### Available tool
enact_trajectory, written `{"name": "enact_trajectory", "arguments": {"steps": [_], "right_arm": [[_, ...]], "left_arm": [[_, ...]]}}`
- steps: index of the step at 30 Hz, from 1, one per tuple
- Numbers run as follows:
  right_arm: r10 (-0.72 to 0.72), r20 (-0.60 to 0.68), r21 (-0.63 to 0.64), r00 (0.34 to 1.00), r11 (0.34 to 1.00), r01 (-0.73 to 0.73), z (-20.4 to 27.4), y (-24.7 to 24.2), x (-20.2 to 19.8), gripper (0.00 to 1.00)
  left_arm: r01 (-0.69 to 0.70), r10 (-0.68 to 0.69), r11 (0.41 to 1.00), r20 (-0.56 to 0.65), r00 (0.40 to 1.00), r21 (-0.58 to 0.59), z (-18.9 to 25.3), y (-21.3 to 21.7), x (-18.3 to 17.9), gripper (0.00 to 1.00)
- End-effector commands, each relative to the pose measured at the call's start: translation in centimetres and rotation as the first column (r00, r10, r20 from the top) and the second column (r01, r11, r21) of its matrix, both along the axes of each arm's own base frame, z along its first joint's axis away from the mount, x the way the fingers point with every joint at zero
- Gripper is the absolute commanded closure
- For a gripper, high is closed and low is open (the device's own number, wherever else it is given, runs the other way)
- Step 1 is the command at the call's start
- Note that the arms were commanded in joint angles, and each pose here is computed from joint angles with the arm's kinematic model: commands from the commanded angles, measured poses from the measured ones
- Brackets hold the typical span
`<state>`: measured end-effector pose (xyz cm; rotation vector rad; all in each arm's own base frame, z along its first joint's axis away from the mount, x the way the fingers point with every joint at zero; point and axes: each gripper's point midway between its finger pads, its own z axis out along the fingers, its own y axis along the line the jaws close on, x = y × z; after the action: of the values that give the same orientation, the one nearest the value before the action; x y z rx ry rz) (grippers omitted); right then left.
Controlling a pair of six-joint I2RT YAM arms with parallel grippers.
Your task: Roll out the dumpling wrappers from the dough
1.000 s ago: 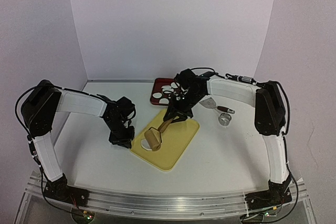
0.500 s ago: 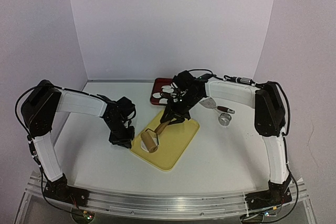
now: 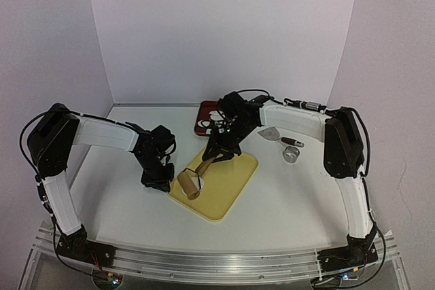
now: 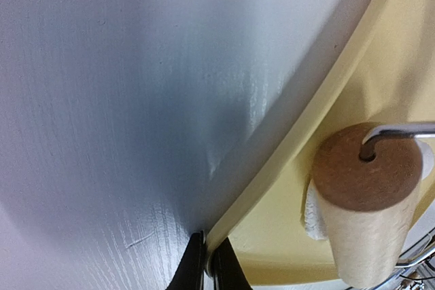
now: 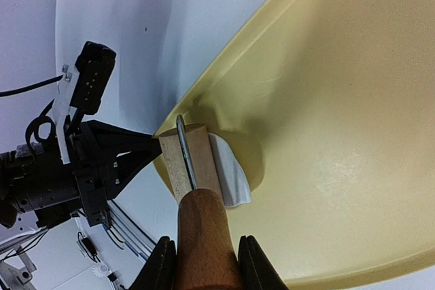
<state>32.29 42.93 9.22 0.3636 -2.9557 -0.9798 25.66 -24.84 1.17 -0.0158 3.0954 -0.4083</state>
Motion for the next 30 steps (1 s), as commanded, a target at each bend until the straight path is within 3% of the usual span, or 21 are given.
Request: {"name": "enact_trajectory", "arguments": {"steps": [1, 13, 25, 30], "right_arm": [[0.026, -0.127, -0.514, 0.992, 0.853, -0.088, -12.0, -8.7, -4.4, 1.00], [-0.106, -0.070, -0.604, 0.992, 0.796, 0.042, -10.6, -16.3, -1.4, 1.00], [0.058, -0.141, -0.524, 0.988, 0.842, -0.124, -12.6, -9.1, -4.8, 1.00], [0.070, -0.135, -0.535, 0.988, 0.835, -0.132, -12.5, -8.9, -4.9, 1.00]], "left_arm": [[-0.003, 0.009, 0.999, 0.107, 0.994, -0.049, 1.9, -1.7, 3.0, 1.00], [-0.022, 0.027, 0.999, 0.111, 0.993, -0.041, 2.1, -1.1, 3.1, 1.00], [-0.026, 0.030, 0.999, 0.101, 0.994, -0.040, 1.9, -1.1, 2.9, 1.00], [-0.026, 0.030, 0.999, 0.095, 0.995, -0.043, 1.7, -1.1, 2.7, 1.00]]}}
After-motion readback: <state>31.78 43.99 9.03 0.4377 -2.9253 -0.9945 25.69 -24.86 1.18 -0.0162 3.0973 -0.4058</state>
